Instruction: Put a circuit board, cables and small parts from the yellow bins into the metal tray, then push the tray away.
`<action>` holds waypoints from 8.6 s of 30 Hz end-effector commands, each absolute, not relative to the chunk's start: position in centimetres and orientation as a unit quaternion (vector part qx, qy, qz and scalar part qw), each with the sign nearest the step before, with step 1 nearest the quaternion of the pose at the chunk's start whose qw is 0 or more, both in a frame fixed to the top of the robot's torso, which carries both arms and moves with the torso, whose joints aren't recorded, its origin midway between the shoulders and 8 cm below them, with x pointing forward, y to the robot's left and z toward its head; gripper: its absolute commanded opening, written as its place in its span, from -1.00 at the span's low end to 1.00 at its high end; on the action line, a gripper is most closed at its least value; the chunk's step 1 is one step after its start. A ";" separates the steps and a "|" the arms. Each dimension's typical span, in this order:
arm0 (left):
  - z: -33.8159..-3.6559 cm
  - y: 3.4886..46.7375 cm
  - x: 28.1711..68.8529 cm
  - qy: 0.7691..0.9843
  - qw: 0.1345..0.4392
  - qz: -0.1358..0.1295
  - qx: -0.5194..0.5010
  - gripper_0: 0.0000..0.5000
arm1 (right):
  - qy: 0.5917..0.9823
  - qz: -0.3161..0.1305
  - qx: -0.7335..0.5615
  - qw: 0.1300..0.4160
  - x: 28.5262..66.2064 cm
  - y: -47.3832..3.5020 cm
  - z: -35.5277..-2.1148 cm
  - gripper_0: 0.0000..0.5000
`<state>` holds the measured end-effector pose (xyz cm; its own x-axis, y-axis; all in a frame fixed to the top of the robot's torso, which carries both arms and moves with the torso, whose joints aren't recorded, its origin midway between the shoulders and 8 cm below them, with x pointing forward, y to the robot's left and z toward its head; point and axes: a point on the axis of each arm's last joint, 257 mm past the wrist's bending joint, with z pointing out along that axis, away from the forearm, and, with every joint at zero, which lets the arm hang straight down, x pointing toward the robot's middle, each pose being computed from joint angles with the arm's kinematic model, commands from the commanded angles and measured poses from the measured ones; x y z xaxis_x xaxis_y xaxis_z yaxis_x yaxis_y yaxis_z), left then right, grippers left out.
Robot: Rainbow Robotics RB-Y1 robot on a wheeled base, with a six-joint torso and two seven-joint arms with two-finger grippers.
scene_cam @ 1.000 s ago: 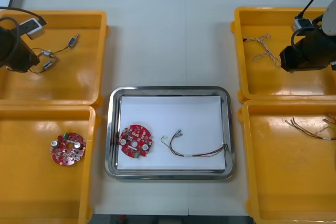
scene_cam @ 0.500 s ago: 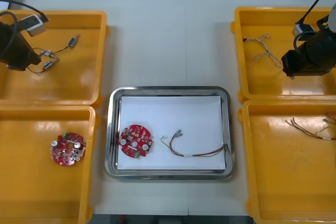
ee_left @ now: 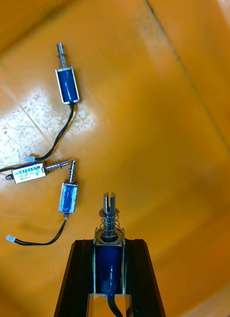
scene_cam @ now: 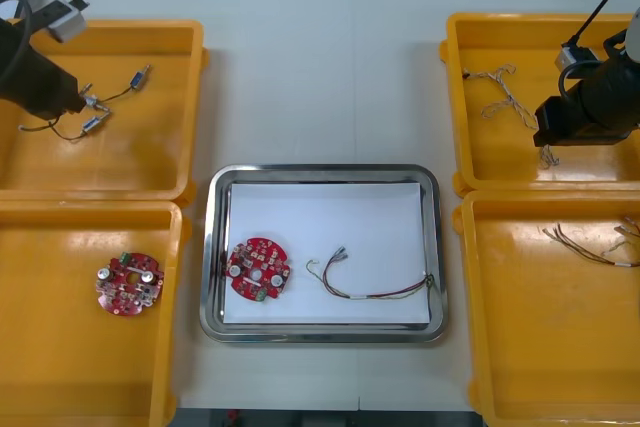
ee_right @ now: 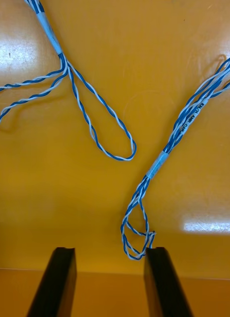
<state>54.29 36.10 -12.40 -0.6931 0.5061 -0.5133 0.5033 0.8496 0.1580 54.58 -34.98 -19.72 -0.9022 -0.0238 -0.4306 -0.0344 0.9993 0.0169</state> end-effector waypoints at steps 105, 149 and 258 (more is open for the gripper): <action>-21.6 10.2 46.6 0.954 0.296 -0.042 0.024 -1.00 | 0.966 -0.004 0.044 0.254 54.3 -38.3 -9.4 -1.00; -24.6 9.0 48.2 0.951 0.305 -0.022 0.035 -0.75 | 0.902 -0.066 -0.276 0.325 45.4 -30.9 -10.6 -1.00; -11.8 39.0 58.3 0.885 0.347 0.072 0.304 1.00 | 0.683 -0.099 -0.687 0.228 45.7 -7.6 -26.0 -0.93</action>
<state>56.75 36.53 -15.77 -0.6378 0.5429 -0.5464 0.5015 0.8311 0.2405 45.11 -9.10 -27.35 -0.0218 -0.9821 -0.1869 -0.9078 0.0978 -0.4080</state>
